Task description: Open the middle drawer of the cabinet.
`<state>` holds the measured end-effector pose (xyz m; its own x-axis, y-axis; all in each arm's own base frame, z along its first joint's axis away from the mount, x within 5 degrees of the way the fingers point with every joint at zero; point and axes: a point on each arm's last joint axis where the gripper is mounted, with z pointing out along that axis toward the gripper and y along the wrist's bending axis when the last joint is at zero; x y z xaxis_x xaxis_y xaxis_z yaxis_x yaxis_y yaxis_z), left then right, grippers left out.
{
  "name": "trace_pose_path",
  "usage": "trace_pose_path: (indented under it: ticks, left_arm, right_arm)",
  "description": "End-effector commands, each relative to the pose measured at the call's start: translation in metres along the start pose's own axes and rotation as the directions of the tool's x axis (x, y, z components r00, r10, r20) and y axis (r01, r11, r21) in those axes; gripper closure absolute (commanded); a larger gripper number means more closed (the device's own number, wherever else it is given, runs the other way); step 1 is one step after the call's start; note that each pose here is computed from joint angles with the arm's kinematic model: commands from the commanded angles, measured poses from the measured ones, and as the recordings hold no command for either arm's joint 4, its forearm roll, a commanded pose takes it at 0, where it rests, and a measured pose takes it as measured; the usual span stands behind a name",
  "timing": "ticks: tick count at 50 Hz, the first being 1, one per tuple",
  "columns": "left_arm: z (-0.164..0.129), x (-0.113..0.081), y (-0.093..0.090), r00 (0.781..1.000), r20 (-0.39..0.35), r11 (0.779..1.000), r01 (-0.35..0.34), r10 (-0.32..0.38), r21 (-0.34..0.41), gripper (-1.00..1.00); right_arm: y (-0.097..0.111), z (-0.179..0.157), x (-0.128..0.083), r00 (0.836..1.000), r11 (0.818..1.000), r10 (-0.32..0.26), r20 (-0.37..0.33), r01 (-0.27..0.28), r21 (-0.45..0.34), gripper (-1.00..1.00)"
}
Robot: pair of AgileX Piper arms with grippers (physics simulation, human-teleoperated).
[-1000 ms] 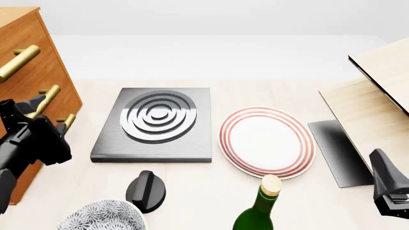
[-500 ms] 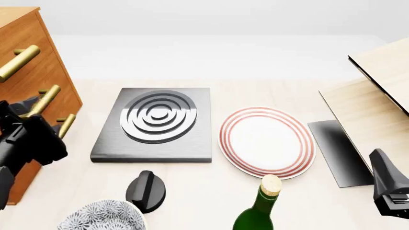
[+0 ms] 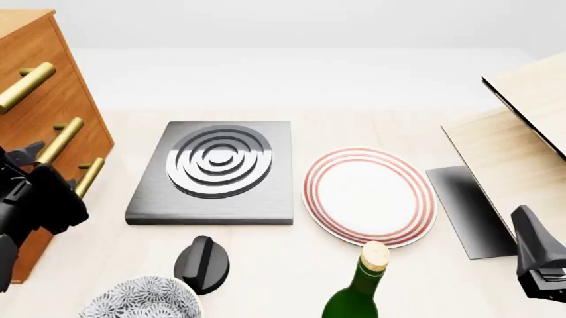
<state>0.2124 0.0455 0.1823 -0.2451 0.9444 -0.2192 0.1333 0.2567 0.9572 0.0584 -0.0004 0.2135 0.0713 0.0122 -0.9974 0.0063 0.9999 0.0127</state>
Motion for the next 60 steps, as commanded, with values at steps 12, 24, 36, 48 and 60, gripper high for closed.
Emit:
trace_pose_path:
  ticks: [12,24,36,48,60]
  left_arm:
    - [0.009,0.011,-0.001,0.999,-0.044,1.0,0.023,-0.024,-0.017,-1.0]
    - [0.016,0.017,0.0,0.998,-0.063,0.999,0.027,-0.028,-0.03,-1.0]
    - [0.023,0.022,0.0,0.996,-0.079,0.999,0.032,-0.036,-0.042,-1.0]
    - [0.026,0.023,-0.003,0.996,-0.079,0.998,0.024,-0.027,-0.05,-1.0]
    - [0.024,0.014,-0.001,0.999,-0.047,0.999,0.014,-0.016,-0.048,1.0]
  right_arm:
    - [0.0,0.0,0.0,1.0,1.0,-0.005,0.003,0.005,-0.002,-1.0]
    - [0.0,0.0,0.0,1.0,1.0,-0.004,0.004,0.004,-0.002,-1.0]
    - [0.0,0.0,0.0,1.0,1.0,-0.004,0.004,0.004,-0.001,-1.0]
    - [0.0,0.0,0.0,1.0,1.0,-0.004,0.004,0.004,-0.002,-1.0]
    - [0.0,0.0,0.0,1.0,1.0,-0.004,0.004,0.004,-0.001,-1.0]
